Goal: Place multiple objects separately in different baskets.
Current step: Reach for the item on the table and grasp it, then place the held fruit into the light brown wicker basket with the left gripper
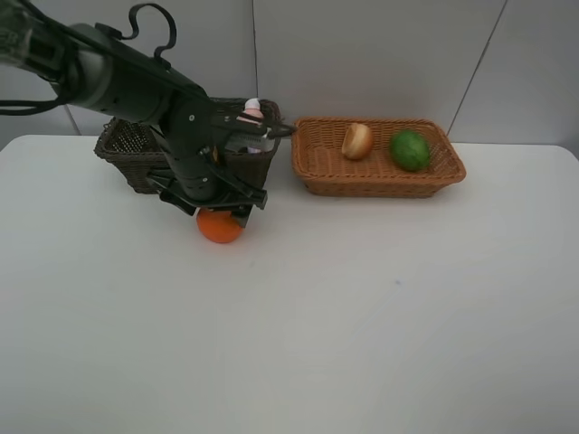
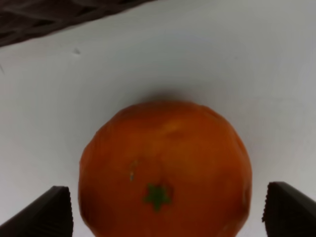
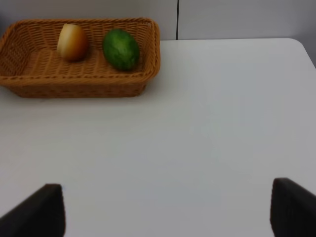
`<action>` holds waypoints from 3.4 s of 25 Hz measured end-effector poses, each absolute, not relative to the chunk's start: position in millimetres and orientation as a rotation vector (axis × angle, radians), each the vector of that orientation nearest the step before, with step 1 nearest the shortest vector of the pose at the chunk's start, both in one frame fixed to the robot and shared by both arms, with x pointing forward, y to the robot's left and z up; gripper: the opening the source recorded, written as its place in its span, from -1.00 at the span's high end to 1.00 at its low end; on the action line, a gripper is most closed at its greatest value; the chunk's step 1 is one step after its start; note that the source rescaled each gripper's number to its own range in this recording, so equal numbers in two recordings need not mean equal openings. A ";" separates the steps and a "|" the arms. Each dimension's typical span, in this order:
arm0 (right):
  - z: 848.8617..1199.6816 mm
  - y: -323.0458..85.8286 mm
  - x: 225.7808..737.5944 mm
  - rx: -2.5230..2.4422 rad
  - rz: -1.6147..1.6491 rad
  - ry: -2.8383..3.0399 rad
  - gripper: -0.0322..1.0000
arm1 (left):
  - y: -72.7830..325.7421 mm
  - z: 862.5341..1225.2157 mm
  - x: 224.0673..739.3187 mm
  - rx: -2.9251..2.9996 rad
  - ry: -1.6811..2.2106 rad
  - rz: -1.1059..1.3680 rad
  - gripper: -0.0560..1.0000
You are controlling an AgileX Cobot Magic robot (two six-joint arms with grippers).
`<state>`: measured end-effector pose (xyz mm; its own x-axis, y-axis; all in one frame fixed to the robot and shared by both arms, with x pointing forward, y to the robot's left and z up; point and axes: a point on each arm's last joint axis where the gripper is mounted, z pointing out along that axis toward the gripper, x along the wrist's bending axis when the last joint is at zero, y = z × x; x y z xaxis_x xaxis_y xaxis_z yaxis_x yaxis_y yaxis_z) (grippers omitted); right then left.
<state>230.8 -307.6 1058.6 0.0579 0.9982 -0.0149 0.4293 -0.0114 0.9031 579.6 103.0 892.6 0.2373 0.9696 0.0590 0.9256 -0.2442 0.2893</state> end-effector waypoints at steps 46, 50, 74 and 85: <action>1058.6 -307.6 230.8 1.554 0.919 1.480 -0.68 | 98.9 866.2 582.1 2.398 1.705 0.341 -0.87; 1058.6 -307.6 230.8 1.554 0.919 1.480 -0.68 | 94.9 868.0 578.2 2.420 1.692 0.340 -0.87; 1058.6 -307.6 230.8 1.554 0.919 1.480 -0.68 | 43.4 956.6 574.1 2.043 1.254 0.403 -0.87; 1058.6 -307.6 230.8 1.554 0.919 1.480 -0.68 | 2.7 978.6 625.5 1.922 1.084 0.507 -0.87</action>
<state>230.8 -307.6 1058.6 0.0579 0.9982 -0.0149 0.4293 -0.0114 0.9031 625.5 2.7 978.6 0.5422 0.8384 -0.0568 0.4944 -0.2636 0.8283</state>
